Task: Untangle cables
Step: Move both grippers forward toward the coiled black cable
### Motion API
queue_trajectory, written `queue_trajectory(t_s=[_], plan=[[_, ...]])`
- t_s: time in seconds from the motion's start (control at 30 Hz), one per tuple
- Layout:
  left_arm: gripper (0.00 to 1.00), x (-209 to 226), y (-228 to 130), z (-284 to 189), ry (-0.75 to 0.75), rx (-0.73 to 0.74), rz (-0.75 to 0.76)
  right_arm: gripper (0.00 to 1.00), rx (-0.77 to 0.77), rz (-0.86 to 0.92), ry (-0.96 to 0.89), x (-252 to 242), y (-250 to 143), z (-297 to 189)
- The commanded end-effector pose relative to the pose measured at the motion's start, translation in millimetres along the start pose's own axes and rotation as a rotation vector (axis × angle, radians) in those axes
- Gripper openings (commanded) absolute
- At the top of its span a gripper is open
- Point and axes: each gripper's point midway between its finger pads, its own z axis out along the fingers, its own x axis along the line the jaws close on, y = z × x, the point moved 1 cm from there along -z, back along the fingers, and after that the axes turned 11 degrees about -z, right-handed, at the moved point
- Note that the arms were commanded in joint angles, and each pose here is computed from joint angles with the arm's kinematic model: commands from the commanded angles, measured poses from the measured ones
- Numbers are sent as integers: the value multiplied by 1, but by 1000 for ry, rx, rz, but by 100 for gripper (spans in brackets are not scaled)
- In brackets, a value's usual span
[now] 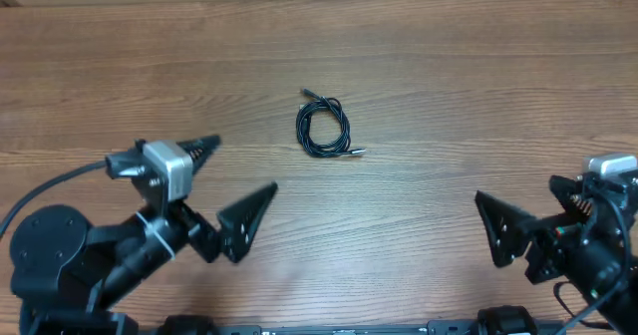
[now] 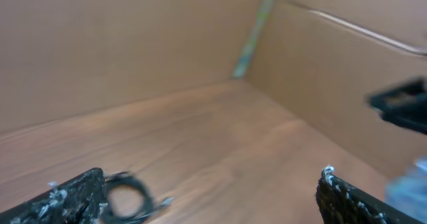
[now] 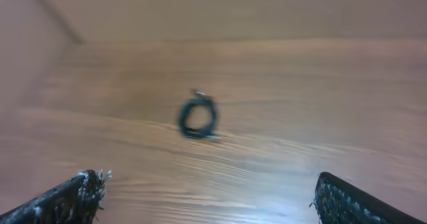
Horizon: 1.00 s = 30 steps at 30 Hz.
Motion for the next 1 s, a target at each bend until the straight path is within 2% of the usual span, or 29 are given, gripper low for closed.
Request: queue_trajectory(t_s=[0.0,0.33,0.4,0.5,0.6,0.77,0.87,0.97], plan=[[99,-28,-6,-4,-155,51,18,100,-51,-10,196,35,10,-13],[100,-28,-23,-5,-175,123,-54,100,-47,-7,231,40,9,-14],[100,-17,-25,-2,-109,125,-76,100,-54,-11,230,40,11,-14],[100,21,-30,1,101,121,-128,100,-64,-16,229,40,13,-15],[100,49,-35,2,247,127,-238,100,-66,-17,229,40,14,-15],[100,68,-43,12,300,173,-326,100,-85,-26,225,39,18,-15],[89,91,-46,17,397,170,-447,100,-95,-30,191,34,21,-13],[89,107,-51,25,440,198,-503,100,-80,28,93,17,19,-9]])
